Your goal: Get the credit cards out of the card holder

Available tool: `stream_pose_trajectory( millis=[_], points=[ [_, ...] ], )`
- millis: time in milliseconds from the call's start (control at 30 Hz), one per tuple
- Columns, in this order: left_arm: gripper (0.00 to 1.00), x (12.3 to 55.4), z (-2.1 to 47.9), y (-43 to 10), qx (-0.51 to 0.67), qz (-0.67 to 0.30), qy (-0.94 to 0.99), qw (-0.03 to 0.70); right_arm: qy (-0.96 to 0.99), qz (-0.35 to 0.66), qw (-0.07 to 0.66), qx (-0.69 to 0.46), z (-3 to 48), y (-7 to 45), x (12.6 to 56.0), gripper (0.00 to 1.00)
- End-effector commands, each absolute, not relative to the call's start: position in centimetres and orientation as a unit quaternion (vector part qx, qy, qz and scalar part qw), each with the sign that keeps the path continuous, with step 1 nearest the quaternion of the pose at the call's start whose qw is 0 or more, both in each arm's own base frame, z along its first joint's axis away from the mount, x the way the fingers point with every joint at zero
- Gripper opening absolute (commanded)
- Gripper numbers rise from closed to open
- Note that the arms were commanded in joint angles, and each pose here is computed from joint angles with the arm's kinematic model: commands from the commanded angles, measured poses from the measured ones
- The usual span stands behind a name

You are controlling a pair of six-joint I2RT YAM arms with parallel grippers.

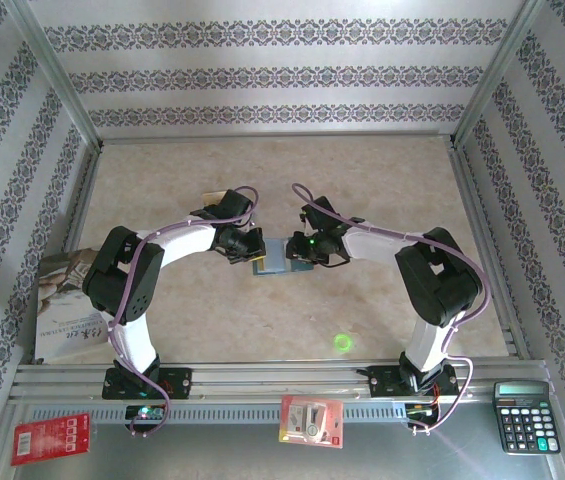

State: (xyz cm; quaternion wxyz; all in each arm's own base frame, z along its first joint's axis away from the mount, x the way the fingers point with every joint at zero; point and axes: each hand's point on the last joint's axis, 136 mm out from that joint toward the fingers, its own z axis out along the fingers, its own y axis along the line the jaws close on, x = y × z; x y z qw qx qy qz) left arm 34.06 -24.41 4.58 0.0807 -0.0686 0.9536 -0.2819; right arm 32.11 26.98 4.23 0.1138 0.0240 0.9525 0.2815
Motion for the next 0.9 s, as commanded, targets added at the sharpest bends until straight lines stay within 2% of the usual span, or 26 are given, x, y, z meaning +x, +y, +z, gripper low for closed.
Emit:
stream_pose_trajectory(
  millis=[0,100,333,400,533,867],
  points=[
    [0.06,34.9,7.1,-26.1,-0.049,-0.324,0.939,0.103,0.946,0.299,0.122,0.005,5.4,28.2,32.4,0.24],
    [0.07,34.9,7.3,-26.4,-0.048,-0.335,0.936,0.102,0.948,0.297,0.113,0.011,4.7,28.2,32.2,0.26],
    [0.08,34.9,7.6,-26.6,-0.046,-0.342,0.933,0.103,0.946,0.310,0.094,0.001,3.9,28.7,31.8,0.39],
    [0.09,34.9,7.5,-26.6,-0.048,-0.341,0.933,0.102,0.945,0.314,0.086,-0.005,3.6,29.0,31.7,0.40],
    [0.10,34.9,7.2,-26.6,-0.051,-0.339,0.934,0.099,0.951,0.300,0.073,-0.001,2.5,28.7,31.6,0.38],
    [0.22,35.0,6.3,-25.6,-0.067,-0.316,0.941,0.101,0.977,0.210,0.043,0.014,-1.2,26.0,30.8,0.22]
  ],
)
